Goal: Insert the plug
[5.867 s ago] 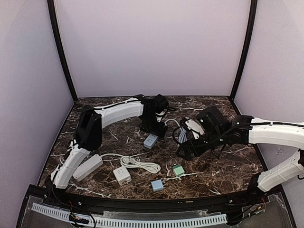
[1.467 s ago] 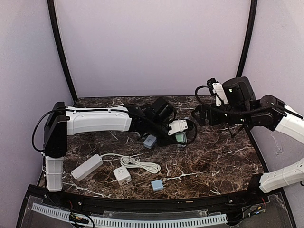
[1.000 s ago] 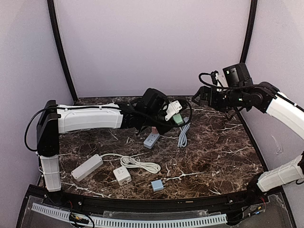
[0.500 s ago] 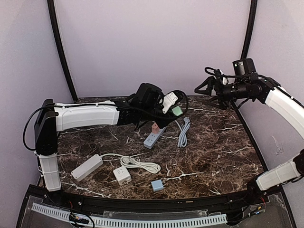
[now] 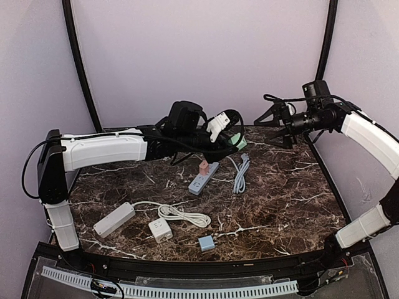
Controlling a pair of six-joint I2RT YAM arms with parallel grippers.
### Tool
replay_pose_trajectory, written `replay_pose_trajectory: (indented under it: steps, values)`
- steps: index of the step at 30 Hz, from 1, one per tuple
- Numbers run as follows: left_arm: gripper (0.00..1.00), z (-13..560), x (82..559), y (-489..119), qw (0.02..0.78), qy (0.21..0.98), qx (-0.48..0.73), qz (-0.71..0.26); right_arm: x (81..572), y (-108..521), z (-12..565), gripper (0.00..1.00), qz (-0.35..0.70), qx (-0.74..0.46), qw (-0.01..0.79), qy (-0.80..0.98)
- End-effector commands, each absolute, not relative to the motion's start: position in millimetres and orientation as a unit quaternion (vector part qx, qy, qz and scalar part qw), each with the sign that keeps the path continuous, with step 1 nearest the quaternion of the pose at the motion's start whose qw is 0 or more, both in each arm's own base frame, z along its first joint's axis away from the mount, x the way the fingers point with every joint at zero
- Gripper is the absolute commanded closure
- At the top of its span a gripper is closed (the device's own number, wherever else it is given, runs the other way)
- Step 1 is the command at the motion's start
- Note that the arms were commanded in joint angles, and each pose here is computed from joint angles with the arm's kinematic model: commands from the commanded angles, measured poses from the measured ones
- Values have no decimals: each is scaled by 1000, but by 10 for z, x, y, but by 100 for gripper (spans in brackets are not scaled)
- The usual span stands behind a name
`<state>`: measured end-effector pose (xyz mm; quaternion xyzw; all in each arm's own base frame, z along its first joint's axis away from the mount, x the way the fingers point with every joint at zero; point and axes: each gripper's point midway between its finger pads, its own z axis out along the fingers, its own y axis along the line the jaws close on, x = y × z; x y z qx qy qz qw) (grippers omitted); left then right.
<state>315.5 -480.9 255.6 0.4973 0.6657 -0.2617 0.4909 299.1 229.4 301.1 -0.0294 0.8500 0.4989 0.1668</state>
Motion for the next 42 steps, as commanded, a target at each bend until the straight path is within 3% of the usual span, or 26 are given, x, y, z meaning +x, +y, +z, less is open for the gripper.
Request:
replay_pose_trajectory:
  steps: [1, 12, 24, 31, 42]
  values:
    - [99, 2781, 3033, -4840, 498, 641, 500, -302, 2869, 2383, 3020, 7, 516, -61, 127, 845]
    - [99, 2698, 3023, -4877, 485, 644, 505, -308, 2861, 2670, 2770, 11, 478, -67, 80, 872]
    - [99, 2570, 3006, -4878, 460, 654, 521, -298, 2918, 2921, 2645, 27, 457, -58, 58, 886]
    - [99, 2519, 3008, -4876, 454, 655, 530, -290, 2936, 2929, 2571, 43, 446, -54, 53, 892]
    - [99, 2512, 3021, -4914, 448, 650, 543, -284, 2957, 2959, 2476, 54, 428, -62, 46, 900]
